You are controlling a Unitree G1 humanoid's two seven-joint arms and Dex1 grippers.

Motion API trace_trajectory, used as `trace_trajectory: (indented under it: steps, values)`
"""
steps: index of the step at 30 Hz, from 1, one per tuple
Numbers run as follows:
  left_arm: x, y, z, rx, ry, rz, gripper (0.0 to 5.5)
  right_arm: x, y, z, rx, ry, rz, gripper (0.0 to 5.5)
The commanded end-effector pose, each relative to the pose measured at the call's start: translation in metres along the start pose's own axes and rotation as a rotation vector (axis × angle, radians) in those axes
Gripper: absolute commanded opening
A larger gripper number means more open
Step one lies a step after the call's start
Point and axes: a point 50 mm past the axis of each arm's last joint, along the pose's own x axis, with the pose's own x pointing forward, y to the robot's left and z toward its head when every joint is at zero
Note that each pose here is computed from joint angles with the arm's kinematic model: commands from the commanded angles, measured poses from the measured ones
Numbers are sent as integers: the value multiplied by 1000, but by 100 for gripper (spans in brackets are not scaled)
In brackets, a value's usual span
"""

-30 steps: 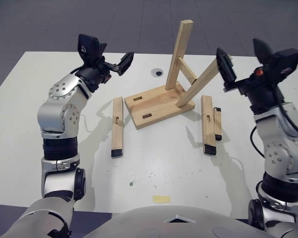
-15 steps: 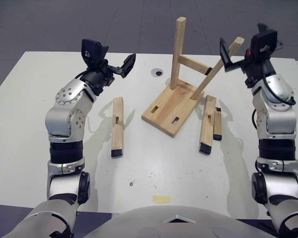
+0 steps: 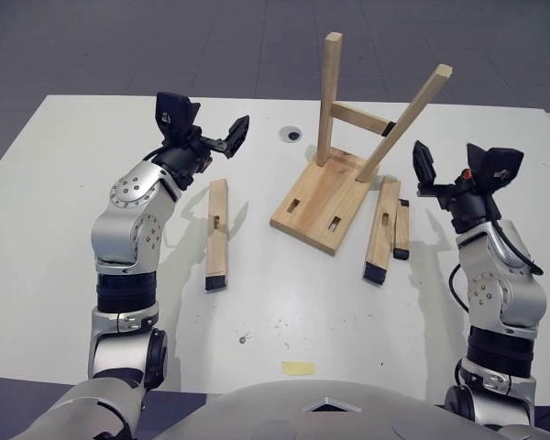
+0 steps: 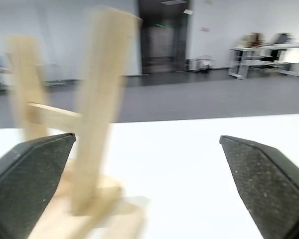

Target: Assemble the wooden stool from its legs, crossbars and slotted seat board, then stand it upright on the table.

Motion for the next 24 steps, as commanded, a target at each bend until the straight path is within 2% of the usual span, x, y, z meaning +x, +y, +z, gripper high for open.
trace_trajectory:
  steps: [1, 4, 6, 8, 11, 17, 21, 24]
  values:
    - [4, -3, 3, 30, -2, -10, 540, 38, 12, 32, 4, -117, -100, 539]
    - [7, -6, 5, 29, -7, -25, 540, 65, 31, 45, -8, -161, -130, 539]
    - [8, -7, 4, 26, -5, -32, 540, 74, 52, 51, 1, -185, -76, 539]
    - [7, -5, 3, 25, 1, -28, 540, 74, 76, 52, -2, -206, 36, 539]
    - [4, -3, 0, 24, 10, -11, 540, 70, 85, 48, -4, -208, 103, 539]
    - [0, -4, -3, 15, 13, 0, 540, 40, 56, 36, -28, -226, 94, 539]
    - [-7, -2, -4, 2, 9, 30, 540, -17, 16, 3, -9, -145, 31, 539]
    - [-17, 1, -7, -1, 20, 57, 540, -54, -1, -21, -32, -6, -25, 539]
